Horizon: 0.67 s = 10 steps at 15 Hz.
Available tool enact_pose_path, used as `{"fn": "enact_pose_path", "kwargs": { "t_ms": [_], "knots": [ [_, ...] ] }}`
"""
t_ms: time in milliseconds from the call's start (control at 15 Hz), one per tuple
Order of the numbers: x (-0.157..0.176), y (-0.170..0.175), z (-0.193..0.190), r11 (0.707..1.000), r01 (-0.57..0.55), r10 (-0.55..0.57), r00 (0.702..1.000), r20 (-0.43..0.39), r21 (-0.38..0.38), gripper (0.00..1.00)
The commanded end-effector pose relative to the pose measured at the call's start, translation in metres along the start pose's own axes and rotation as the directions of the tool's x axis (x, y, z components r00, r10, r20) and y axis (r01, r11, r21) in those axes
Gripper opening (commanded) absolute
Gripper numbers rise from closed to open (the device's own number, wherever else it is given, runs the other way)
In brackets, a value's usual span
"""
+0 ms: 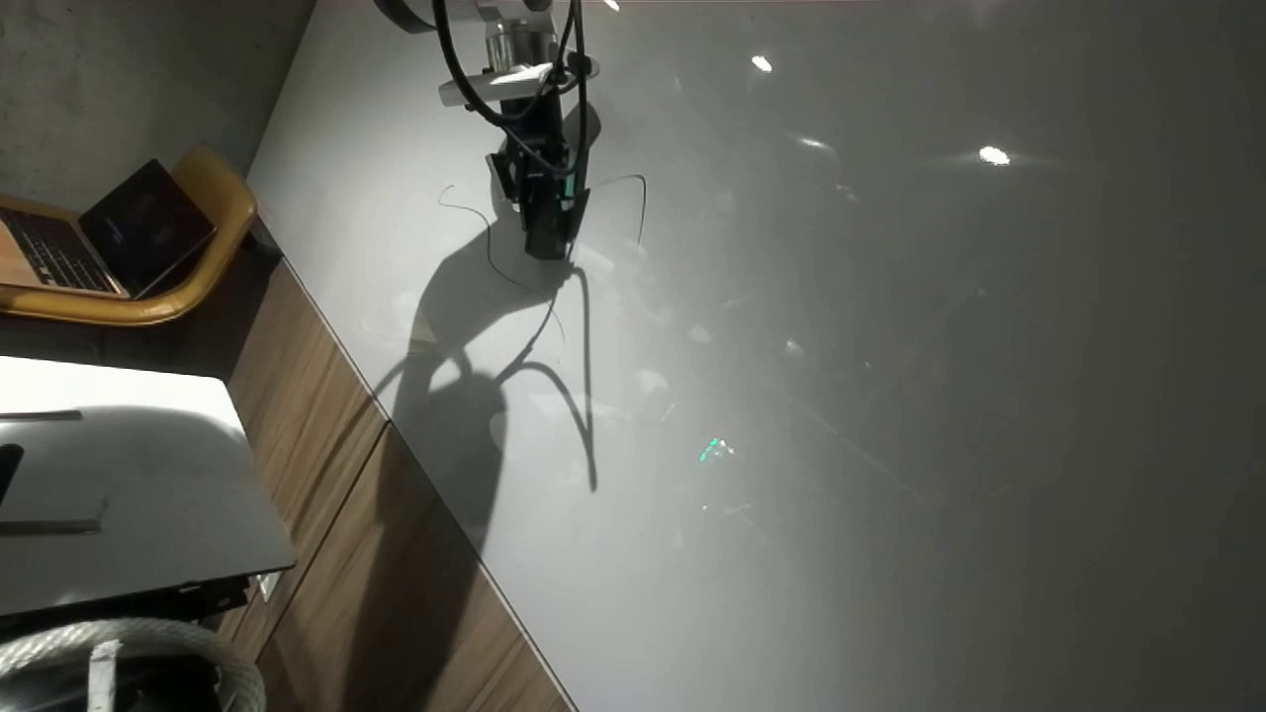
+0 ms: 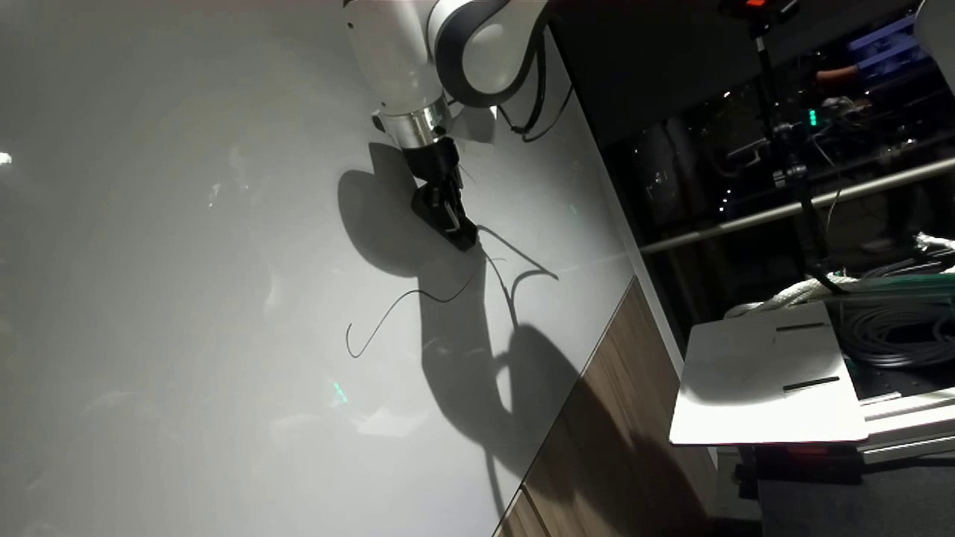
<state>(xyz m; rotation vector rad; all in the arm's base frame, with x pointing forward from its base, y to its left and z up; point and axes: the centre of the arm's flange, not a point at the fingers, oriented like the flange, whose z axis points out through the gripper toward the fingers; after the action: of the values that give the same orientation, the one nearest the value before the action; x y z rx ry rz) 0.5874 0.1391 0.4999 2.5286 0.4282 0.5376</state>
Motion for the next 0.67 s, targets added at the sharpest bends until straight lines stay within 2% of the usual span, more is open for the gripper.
{"fn": "enact_pose_path", "kwargs": {
  "t_ms": [0,267,400,600],
  "knots": [
    [0.064,-0.027,-0.013,0.999,0.033,-0.031,0.997,-0.066,0.027,0.3],
    [0.074,-0.036,-0.027,0.998,0.058,-0.058,0.997,-0.045,-0.004,0.3],
    [0.068,-0.019,-0.026,0.998,0.057,-0.057,0.998,-0.016,-0.032,0.3],
    [0.043,0.028,-0.027,0.997,0.029,-0.028,1.0,0.013,-0.069,0.3]
  ]
}}
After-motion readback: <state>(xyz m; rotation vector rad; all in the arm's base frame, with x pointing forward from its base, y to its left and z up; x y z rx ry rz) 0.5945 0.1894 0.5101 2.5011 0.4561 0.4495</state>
